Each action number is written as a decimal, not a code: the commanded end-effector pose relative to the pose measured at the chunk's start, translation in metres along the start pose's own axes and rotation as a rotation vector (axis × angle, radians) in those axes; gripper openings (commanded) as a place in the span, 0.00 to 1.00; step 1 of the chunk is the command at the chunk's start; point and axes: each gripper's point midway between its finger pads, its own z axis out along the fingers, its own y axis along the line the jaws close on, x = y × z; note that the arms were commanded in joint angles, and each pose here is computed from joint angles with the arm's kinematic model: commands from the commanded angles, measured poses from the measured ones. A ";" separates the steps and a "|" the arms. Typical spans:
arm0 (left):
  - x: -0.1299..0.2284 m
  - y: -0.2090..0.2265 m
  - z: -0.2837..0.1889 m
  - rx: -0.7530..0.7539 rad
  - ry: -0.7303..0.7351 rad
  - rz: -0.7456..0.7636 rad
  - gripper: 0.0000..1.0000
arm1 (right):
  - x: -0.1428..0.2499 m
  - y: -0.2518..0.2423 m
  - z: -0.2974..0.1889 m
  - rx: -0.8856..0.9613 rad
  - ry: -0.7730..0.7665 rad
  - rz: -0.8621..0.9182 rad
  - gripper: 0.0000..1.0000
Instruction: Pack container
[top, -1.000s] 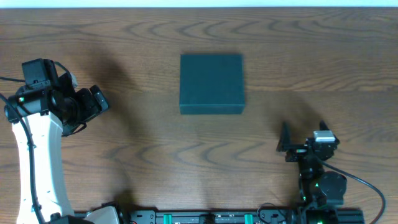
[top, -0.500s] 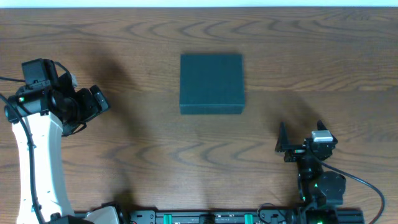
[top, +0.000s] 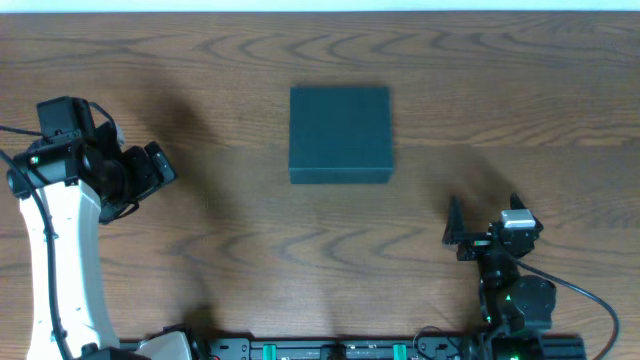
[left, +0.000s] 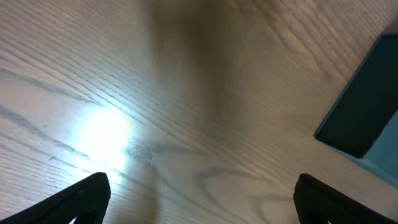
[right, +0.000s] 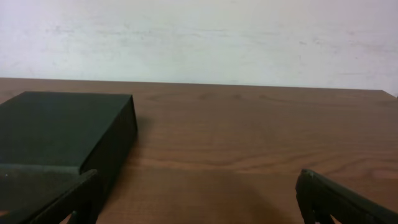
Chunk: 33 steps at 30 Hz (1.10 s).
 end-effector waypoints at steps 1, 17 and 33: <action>-0.007 -0.013 -0.020 0.027 -0.139 0.089 0.95 | 0.000 -0.002 0.000 0.010 -0.002 0.000 0.99; 0.015 -0.103 -0.168 0.277 -1.303 0.825 0.95 | 0.000 -0.002 0.000 0.010 -0.001 0.000 0.99; 0.042 -0.053 -0.115 0.266 -1.644 0.680 0.95 | 0.000 -0.002 0.000 0.010 -0.002 0.000 0.99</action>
